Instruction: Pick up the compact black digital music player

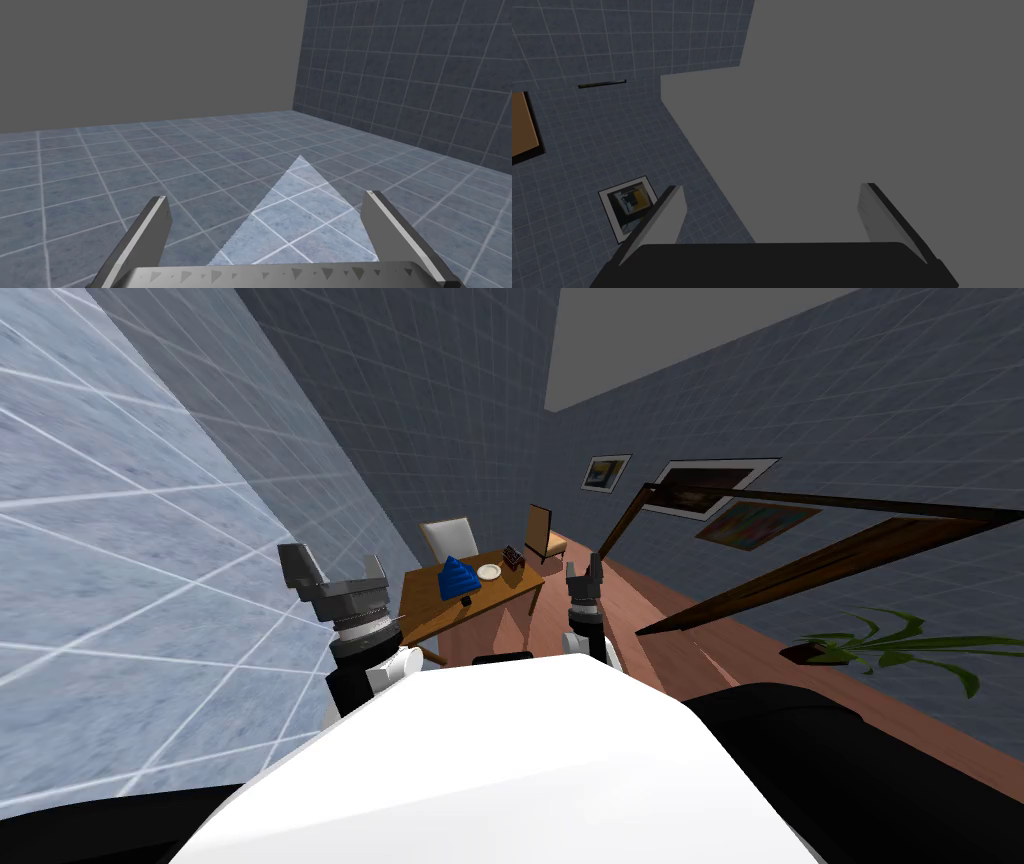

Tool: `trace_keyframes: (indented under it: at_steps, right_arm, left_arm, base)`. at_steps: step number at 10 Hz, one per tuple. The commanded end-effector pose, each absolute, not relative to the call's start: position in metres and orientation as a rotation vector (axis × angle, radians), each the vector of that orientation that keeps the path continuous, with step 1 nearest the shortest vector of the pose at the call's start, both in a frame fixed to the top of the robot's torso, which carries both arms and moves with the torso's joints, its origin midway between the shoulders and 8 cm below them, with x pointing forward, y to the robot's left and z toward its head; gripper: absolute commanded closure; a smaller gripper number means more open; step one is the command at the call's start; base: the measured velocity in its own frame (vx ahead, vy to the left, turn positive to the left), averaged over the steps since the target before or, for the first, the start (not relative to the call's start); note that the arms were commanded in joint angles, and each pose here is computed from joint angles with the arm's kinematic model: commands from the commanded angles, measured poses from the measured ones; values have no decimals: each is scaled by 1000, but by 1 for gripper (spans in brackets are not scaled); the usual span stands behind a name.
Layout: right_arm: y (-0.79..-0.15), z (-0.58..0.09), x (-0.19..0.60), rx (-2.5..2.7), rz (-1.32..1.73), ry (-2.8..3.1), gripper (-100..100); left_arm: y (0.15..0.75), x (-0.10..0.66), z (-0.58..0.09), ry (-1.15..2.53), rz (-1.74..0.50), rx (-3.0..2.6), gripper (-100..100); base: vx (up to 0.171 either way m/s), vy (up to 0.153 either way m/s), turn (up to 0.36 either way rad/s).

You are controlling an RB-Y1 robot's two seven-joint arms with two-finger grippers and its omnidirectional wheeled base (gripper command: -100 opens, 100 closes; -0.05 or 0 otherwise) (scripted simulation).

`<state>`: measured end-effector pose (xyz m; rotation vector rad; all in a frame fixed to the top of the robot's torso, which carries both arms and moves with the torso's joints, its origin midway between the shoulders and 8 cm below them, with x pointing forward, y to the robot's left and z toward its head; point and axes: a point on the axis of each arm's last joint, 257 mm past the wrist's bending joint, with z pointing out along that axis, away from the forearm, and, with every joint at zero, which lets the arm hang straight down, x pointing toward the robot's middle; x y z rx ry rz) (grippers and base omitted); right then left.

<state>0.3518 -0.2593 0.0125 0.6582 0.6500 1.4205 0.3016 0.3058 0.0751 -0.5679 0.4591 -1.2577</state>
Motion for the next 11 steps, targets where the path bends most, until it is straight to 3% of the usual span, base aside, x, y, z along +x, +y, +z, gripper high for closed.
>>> trace_keyframes:
  at_steps: [1, 11]
  right_arm:
    - [-259, 12, 352, 658, 1420, 650, 0]
    - [-259, 12, 352, 658, 1421, 650, 0]
  left_arm:
    - [303, 316, 63, 512, -1268, -593, -100]
    - [298, 409, -34, 811, -1279, -830, -100]
  base:
    - [7, -8, 87]
    - [19, -15, 78]
